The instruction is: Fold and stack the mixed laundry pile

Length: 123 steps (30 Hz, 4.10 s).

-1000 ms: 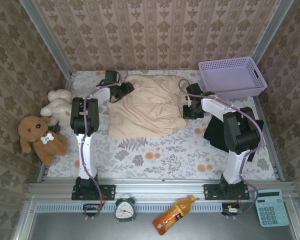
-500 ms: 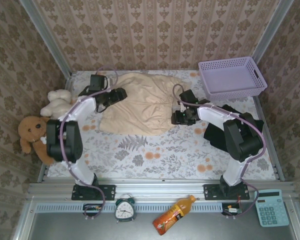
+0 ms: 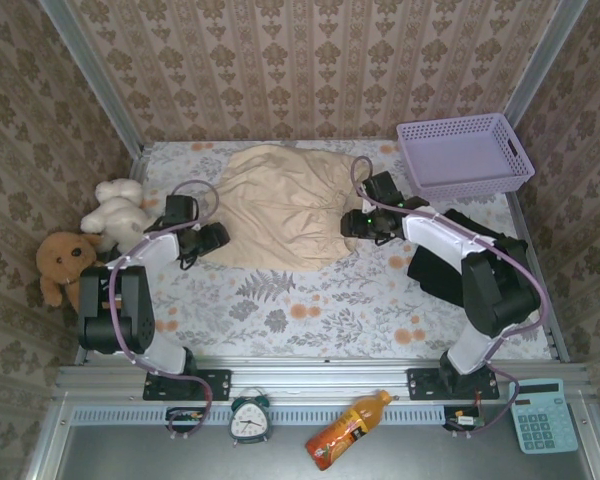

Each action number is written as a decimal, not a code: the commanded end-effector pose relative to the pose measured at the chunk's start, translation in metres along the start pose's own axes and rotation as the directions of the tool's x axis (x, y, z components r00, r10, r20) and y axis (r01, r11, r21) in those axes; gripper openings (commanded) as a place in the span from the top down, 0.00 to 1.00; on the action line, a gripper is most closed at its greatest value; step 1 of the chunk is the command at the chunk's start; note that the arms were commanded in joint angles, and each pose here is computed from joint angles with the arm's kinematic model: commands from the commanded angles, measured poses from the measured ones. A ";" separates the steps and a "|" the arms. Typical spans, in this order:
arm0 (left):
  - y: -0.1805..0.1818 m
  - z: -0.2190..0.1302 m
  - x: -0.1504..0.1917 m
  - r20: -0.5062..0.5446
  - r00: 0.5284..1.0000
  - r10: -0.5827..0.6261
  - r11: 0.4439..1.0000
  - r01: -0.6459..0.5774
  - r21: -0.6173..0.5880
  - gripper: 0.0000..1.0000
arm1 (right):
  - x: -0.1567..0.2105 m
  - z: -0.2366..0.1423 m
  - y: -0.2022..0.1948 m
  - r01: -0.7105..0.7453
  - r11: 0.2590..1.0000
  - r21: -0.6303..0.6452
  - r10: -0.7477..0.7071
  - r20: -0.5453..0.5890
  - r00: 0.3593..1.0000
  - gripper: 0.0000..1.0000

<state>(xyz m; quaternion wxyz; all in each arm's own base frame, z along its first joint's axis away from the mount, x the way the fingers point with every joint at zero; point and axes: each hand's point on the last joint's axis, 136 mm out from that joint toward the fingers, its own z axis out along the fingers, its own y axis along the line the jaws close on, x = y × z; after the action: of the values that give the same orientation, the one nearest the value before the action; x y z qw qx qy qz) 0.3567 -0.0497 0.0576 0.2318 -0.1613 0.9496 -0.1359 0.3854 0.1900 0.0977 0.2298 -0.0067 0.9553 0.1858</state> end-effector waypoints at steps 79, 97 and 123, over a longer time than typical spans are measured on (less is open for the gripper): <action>-0.145 0.063 -0.014 -0.020 0.986 0.167 0.943 -0.154 0.296 0.97 | -0.085 0.069 -0.094 -0.284 0.946 0.156 0.273 0.090 0.958 0.67; -0.099 0.013 -0.040 0.077 0.983 0.166 0.971 -0.177 0.161 0.37 | -0.170 0.057 -0.062 -0.215 0.977 0.000 0.211 0.196 0.958 0.68; -0.081 0.138 -0.132 0.021 0.991 0.131 0.991 -0.131 -0.020 0.33 | -0.161 0.103 -0.093 -0.246 0.969 0.031 0.242 0.101 0.965 0.54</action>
<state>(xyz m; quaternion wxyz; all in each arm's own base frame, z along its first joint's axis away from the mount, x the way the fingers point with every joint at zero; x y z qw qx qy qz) 0.5651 -0.1045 0.0450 0.2881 -0.1030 0.9427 -0.1331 0.5846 0.1289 0.0619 0.2729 0.1161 0.9365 0.1871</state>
